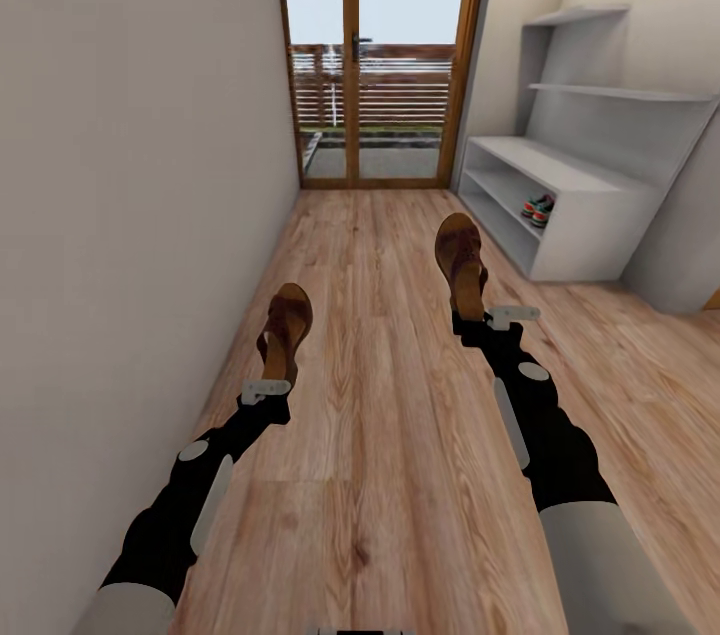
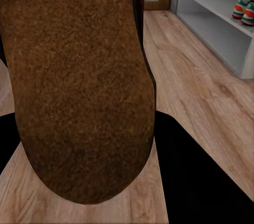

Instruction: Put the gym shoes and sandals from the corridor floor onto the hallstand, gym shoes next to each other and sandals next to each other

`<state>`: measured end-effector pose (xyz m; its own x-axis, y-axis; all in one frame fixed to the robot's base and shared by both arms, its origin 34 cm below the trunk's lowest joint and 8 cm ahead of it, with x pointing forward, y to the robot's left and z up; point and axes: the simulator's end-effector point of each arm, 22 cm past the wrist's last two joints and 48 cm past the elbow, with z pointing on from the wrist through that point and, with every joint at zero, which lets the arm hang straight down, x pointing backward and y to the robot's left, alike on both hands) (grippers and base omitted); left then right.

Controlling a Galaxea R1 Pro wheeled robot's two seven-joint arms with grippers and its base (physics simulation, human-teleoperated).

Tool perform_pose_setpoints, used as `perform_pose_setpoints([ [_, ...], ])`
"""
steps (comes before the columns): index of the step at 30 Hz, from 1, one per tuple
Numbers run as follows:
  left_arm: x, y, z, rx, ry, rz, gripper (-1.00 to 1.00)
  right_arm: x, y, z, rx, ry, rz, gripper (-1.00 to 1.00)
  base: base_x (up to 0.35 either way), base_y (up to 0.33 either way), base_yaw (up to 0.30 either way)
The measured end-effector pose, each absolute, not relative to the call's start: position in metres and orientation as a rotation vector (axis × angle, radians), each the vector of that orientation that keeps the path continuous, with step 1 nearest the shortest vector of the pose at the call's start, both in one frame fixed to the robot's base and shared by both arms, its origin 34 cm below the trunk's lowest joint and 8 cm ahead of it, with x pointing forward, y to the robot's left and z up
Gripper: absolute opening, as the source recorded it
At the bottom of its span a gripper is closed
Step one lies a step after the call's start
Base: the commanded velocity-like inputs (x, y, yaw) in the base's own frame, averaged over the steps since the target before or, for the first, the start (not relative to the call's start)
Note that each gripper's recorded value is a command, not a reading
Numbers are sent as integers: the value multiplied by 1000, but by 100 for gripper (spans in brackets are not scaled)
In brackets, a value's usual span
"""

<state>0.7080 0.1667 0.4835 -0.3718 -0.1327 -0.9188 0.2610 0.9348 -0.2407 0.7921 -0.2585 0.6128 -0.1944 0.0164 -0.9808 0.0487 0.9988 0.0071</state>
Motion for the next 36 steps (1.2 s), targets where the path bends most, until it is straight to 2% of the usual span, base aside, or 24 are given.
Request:
perform_pose_setpoints([
  [36,708,169,484,90,1907,-412,-100,792,-259,614,50,1765,-27,-100,348,0,0],
])
